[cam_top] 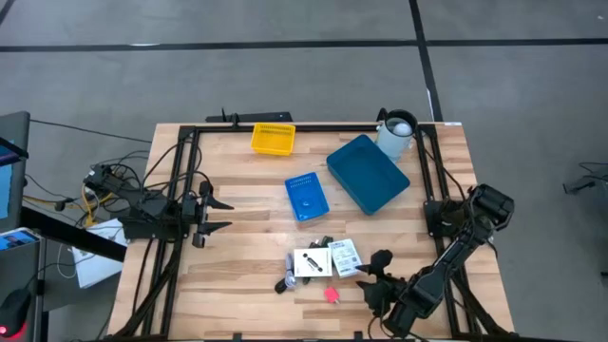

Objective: Pick and place items into bin
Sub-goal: Put the white card reader box into the yellow bin

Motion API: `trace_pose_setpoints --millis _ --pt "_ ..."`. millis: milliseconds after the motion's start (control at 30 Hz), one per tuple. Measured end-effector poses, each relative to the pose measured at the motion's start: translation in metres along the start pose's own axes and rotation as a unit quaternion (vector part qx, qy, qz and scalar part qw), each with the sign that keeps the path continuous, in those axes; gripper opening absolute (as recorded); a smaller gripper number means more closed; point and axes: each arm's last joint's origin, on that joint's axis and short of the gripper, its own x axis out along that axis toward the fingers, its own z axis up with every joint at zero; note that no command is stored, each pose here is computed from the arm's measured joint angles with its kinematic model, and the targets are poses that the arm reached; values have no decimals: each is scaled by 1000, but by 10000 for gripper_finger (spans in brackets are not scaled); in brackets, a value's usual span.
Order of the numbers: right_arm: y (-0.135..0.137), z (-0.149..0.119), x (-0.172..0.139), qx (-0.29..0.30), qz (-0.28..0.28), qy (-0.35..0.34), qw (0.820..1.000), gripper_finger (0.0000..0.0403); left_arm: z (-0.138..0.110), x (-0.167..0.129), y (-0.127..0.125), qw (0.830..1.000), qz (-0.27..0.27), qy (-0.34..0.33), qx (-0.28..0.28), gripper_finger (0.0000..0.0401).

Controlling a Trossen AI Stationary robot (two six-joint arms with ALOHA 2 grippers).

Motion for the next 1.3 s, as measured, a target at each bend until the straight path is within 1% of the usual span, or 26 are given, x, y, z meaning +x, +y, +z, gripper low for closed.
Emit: trace_pose_setpoints --millis 200,400,500,633,933,1167,1300 --pt "-5 2 8 8 17 22 1000 223 0 0 0 1000 0 0 0 192" --pt "-10 3 13 13 20 34 999 225 0 0 0 1000 0 0 0 192" --pt "-11 3 14 2 27 39 999 225 0 0 0 1000 0 0 0 192" --pt "-12 3 17 5 41 50 998 225 0 0 0 1000 0 0 0 192" --pt "-14 3 19 8 40 54 998 225 0 0 0 1000 0 0 0 192" --pt "-19 4 26 21 65 76 995 225 0 0 0 1000 0 0 0 192" --pt "-21 5 29 25 63 79 995 225 0 0 0 1000 0 0 0 192"
